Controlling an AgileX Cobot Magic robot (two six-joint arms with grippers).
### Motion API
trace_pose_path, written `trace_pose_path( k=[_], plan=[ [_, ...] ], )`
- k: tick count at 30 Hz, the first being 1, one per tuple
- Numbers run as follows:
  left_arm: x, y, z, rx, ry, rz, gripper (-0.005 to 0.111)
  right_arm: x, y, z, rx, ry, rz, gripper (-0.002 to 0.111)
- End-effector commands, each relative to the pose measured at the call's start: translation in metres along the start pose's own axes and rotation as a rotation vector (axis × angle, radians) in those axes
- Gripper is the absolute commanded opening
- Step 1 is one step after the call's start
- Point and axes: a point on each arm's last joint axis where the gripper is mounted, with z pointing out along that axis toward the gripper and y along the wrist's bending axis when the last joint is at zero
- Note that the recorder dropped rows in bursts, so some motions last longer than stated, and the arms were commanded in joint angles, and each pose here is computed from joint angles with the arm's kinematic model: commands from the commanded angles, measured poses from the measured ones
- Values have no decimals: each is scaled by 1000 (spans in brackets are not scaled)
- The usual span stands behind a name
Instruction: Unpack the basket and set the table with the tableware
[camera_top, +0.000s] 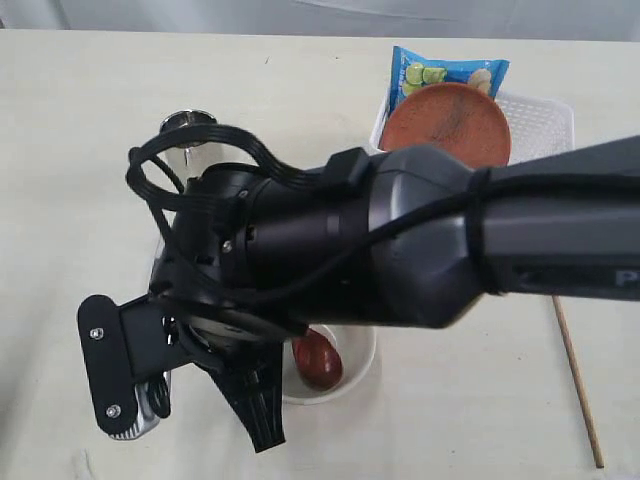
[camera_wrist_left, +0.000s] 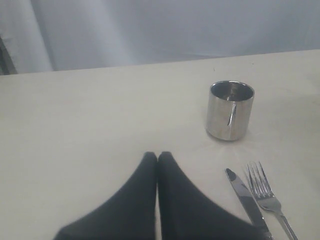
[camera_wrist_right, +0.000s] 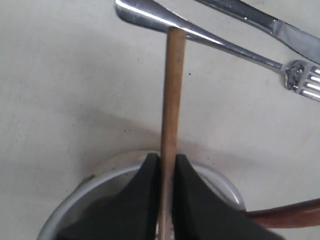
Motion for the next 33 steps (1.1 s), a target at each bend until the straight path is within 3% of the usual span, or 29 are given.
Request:
trace_pose_path(
  k=[1, 7, 15, 28, 33],
  plan=[
    [0, 0, 0, 6, -9, -3, 0, 1, -4, 1, 6, -4, 18, -1],
    [0, 0, 0, 6, -9, -3, 0, 1, -3, 1, 5, -3, 62, 1],
    [0, 0, 0, 6, -9, -3, 0, 2, -5, 1, 18, 5, 66, 37],
    [0, 0, 0, 6, -9, -3, 0, 17, -32, -31, 289, 111, 212, 36],
    [0, 0, 0, 6, -9, -3, 0, 27, -33, -53, 324, 133, 296, 36]
  ],
)
